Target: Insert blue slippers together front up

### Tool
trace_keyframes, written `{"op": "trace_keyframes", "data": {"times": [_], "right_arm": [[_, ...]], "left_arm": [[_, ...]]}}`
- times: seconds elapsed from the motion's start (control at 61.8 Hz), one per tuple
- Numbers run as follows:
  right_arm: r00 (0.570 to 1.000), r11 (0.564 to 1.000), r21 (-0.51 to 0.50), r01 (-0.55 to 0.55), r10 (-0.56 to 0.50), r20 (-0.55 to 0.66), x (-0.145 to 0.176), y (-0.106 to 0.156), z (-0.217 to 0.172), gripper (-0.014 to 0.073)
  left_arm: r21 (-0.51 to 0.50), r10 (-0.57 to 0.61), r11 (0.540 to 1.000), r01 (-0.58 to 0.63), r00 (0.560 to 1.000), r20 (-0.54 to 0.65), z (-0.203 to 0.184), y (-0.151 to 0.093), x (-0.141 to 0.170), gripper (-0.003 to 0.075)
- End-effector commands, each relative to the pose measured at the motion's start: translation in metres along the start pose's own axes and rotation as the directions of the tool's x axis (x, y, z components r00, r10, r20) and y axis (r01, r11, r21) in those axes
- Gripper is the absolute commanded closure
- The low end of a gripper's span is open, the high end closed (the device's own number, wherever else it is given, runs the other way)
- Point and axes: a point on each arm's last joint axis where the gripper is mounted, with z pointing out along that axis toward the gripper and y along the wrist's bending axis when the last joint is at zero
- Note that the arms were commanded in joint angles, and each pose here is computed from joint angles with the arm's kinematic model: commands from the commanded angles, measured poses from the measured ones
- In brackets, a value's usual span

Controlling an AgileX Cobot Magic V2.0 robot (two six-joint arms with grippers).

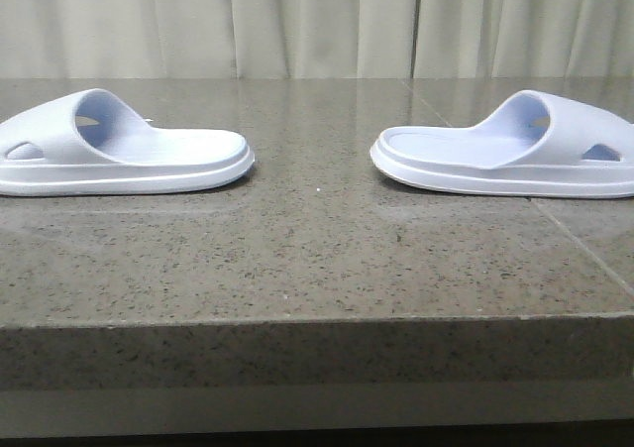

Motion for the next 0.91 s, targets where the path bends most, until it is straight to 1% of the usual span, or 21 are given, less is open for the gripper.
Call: {"op": "trace_keyframes", "data": {"times": [0.0, 0.34, 0.47, 0.599, 0.729, 0.891], "right_arm": [[0.995, 1.0, -0.008, 0.016, -0.015, 0.103, -0.01, 0.001, -0.002, 0.0713], [0.995, 1.0, -0.008, 0.017, -0.016, 0.102, -0.01, 0.001, -0.002, 0.0713], [0.993, 1.0, -0.009, 0.017, -0.016, 0.114, -0.012, 0.001, -0.002, 0.0713], [0.993, 1.0, -0.009, 0.017, -0.016, 0.115, -0.02, 0.002, -0.003, 0.0713], [0.992, 1.0, -0.009, 0.017, -0.016, 0.127, -0.041, 0.005, -0.005, 0.0713], [0.995, 1.0, -0.001, 0.025, -0.024, 0.101, -0.072, 0.009, -0.011, 0.0713]], "left_arm": [[0.002, -0.011, 1.0, 0.011, 0.995, 0.097, -0.002, 0.0, -0.007, 0.0741], [0.001, -0.015, 1.0, 0.015, 0.994, 0.106, -0.002, 0.0, -0.008, 0.0741], [0.002, -0.041, 0.999, 0.041, 0.991, 0.128, -0.003, 0.001, -0.017, 0.0741], [0.01, -0.058, 0.998, 0.057, 0.987, 0.151, -0.005, 0.0, -0.039, 0.0741], [0.026, -0.06, 0.998, 0.057, 0.985, 0.159, -0.012, -0.001, -0.073, 0.0741], [0.04, -0.054, 0.998, 0.05, 0.992, 0.118, -0.014, -0.002, -0.111, 0.0741]]}}
